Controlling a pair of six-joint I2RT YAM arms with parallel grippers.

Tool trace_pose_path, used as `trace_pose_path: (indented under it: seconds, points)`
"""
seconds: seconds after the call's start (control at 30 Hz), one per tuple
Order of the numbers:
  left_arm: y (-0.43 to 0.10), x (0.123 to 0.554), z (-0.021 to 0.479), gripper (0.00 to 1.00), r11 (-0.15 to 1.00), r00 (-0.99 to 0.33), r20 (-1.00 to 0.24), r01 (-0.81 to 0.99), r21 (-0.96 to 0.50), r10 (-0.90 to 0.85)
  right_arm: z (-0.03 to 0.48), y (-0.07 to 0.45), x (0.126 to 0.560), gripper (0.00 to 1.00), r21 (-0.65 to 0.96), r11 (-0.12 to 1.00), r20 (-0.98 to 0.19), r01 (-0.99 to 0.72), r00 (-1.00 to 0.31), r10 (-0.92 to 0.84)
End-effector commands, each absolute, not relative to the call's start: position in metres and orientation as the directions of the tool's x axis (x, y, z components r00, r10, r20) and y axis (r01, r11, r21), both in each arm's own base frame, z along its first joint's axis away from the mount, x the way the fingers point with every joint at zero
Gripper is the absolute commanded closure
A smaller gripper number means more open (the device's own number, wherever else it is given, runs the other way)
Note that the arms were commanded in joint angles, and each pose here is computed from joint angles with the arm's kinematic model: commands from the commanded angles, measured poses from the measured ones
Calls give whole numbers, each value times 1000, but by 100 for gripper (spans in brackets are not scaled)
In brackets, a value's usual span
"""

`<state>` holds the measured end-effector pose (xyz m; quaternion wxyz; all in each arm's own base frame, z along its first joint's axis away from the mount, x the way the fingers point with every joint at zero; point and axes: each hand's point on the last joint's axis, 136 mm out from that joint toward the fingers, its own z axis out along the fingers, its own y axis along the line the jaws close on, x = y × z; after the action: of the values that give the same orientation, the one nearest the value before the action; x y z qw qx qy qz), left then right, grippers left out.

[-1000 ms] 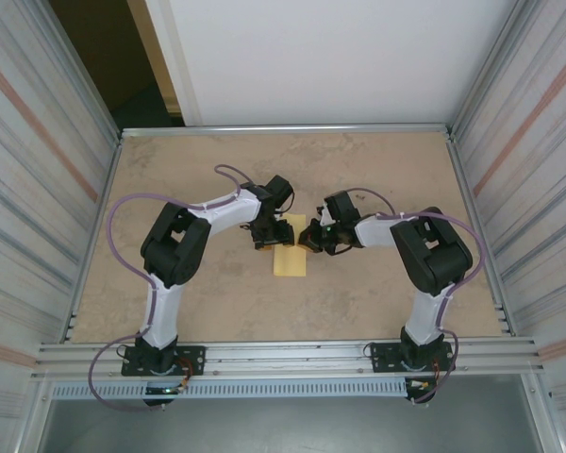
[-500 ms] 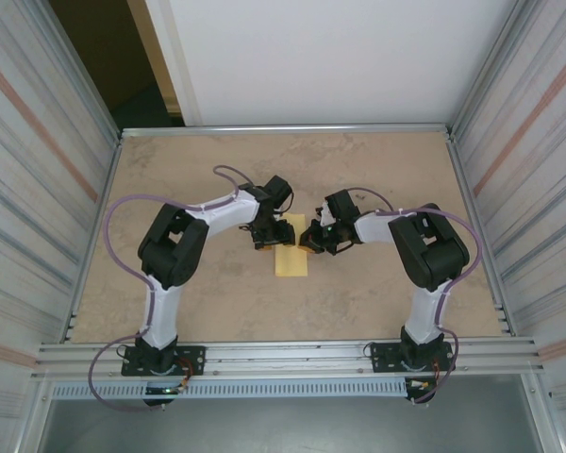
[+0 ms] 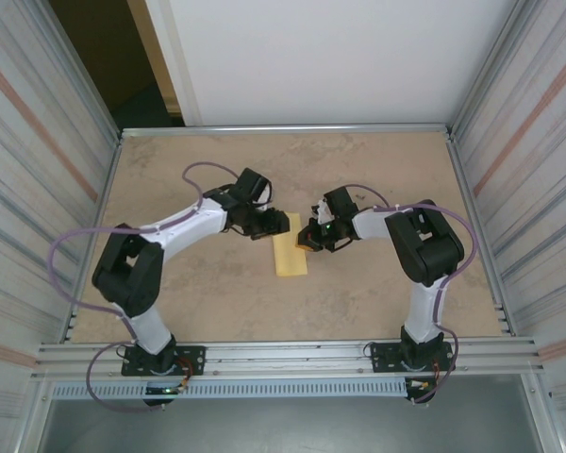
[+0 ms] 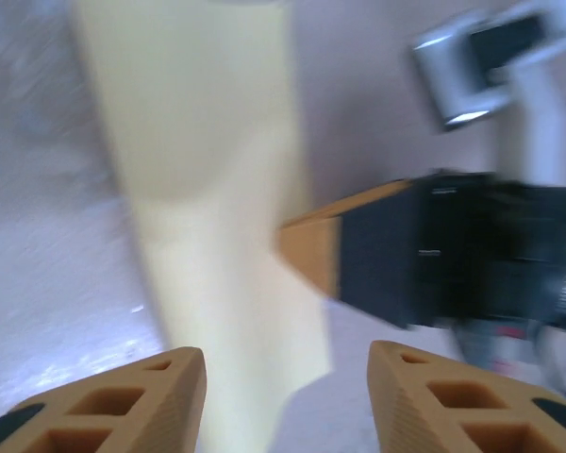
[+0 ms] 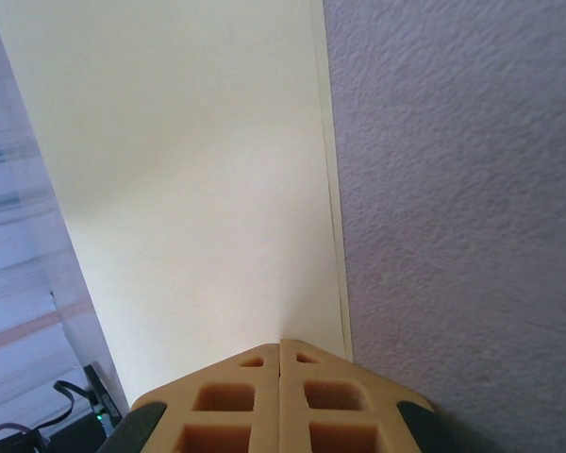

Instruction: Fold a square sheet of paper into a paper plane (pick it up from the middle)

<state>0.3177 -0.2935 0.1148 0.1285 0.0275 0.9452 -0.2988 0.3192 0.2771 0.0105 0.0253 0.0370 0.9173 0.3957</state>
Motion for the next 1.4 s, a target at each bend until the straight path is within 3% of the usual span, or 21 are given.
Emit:
trace_pose_path:
  seconds: [0.0, 0.2, 0.67, 1.03, 1.37]
  points:
    - [-320, 310, 123, 57, 726, -963, -271, 190, -661, 5, -66, 236, 274, 100, 505, 844, 144, 181, -982, 124]
    - [-335, 300, 92, 73, 736, -984, -171, 154, -659, 52, -73, 234, 271, 100, 493, 851, 151, 178, -981, 118]
    - [-325, 300, 37, 89, 791, -997, -58, 82, -606, 59, -83, 231, 266, 100, 462, 870, 160, 170, -981, 106]
    - [-316, 300, 16, 94, 821, -999, -26, 50, -569, 44, -87, 229, 264, 100, 437, 884, 169, 164, -981, 99]
    - [-319, 304, 51, 94, 766, -995, -99, 87, -637, 32, -89, 227, 264, 100, 425, 889, 176, 169, -979, 102]
